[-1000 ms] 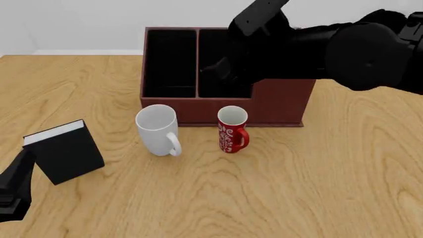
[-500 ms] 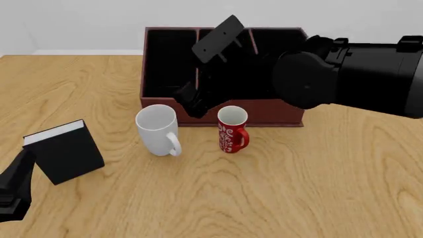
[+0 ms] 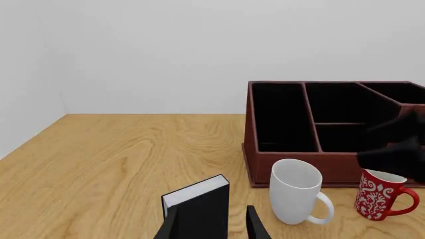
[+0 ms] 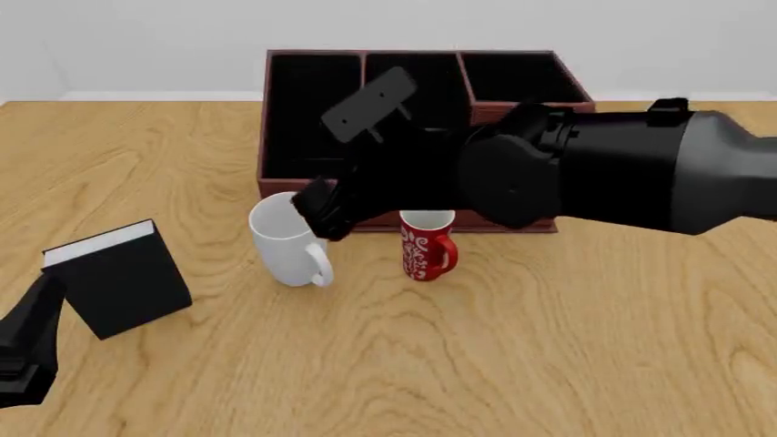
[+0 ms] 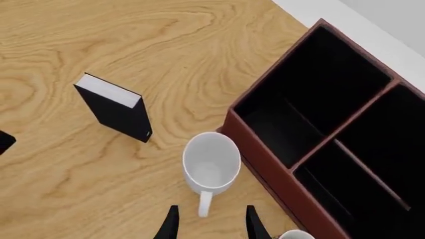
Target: Pick up the white mug and place it to the right of the caddy.
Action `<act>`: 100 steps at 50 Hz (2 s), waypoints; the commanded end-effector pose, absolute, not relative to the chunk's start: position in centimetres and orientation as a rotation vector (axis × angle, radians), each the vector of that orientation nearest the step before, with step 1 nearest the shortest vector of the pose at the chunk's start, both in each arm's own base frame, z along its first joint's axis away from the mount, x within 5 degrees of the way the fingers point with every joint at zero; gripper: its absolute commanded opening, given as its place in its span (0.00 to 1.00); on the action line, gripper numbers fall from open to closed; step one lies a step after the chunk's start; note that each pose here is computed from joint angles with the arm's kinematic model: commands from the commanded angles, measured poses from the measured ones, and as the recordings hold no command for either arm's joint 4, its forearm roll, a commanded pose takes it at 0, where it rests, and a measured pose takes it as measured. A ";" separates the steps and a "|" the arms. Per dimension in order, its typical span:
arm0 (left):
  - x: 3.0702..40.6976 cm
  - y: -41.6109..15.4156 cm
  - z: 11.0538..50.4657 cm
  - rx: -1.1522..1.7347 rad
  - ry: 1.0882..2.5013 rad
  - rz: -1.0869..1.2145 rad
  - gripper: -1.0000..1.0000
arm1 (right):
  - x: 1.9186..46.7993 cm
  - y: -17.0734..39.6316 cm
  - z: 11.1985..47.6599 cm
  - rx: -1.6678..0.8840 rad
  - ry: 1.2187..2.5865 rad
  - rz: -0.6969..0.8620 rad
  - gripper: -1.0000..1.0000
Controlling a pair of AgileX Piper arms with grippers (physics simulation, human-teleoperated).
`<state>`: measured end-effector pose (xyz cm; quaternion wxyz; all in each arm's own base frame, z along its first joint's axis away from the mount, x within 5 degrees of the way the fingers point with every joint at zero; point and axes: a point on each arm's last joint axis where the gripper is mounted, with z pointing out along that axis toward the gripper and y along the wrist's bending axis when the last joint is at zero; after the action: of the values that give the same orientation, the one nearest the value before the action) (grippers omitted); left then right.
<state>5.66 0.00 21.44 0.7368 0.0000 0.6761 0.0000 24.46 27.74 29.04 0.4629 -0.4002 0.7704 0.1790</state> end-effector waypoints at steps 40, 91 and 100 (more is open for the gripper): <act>5.7 0.0 21.4 0.000 1.485 0.000 1.00 | 26.0 29.6 21.7 -0.926 2.077 0.465 1.00; 5.7 0.0 21.4 0.000 1.485 0.000 1.00 | 27.1 31.2 17.6 -0.912 2.163 0.462 0.00; 5.7 0.0 21.4 0.000 1.485 0.000 1.00 | 26.9 31.5 17.3 -0.927 2.164 0.462 0.00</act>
<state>5.66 0.00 21.44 0.7368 0.0000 0.6761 0.0000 27.04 31.08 17.84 0.3696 -0.3602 0.8379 0.1775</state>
